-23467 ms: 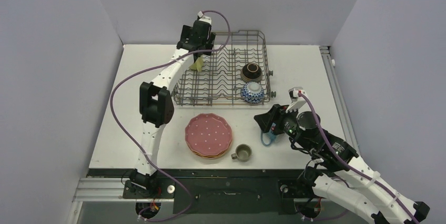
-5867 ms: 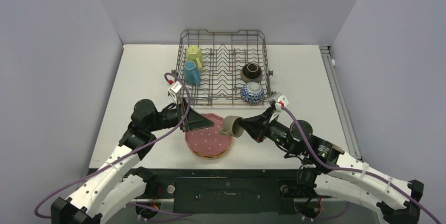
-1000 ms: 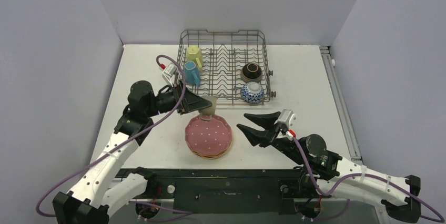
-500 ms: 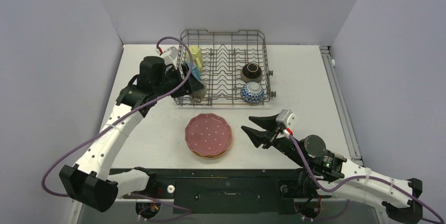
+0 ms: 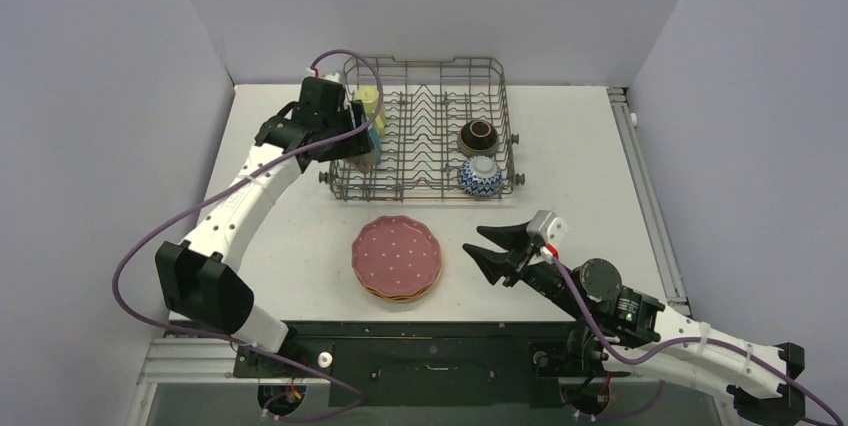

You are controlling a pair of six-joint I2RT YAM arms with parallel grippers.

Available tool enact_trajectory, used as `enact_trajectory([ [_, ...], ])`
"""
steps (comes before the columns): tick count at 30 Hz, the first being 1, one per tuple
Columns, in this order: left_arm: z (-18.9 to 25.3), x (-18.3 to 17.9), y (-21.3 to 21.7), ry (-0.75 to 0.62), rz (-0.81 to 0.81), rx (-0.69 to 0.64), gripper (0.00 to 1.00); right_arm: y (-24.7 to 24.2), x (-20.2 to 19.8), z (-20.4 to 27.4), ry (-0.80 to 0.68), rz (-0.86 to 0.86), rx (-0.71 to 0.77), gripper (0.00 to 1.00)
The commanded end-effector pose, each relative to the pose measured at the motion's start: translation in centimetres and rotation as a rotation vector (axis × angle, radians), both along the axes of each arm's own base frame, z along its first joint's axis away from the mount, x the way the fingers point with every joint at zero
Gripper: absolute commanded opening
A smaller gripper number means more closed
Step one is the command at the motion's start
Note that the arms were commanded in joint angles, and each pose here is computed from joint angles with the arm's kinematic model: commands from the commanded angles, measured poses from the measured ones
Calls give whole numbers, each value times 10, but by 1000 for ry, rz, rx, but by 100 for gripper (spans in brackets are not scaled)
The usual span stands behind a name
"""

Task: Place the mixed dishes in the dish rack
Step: Turn the cup upside down in the dish rack.

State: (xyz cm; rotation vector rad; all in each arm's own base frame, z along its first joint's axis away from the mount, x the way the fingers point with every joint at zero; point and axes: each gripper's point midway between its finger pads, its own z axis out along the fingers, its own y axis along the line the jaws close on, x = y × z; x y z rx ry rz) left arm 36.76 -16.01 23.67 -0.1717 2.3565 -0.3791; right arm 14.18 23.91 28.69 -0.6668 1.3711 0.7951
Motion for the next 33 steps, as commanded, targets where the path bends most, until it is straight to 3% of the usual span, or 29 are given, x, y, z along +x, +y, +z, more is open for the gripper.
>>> enact_trajectory([
  [1,16,32,7,-63,68,61,0,-2,-2,1,20,5,20,38],
  [14,-28,79,9,-11,200,217,0,-12,-7,-1,72,0,44,38],
  [33,-104,90,11,112,190,276,0,-8,-6,-14,113,-4,22,38],
])
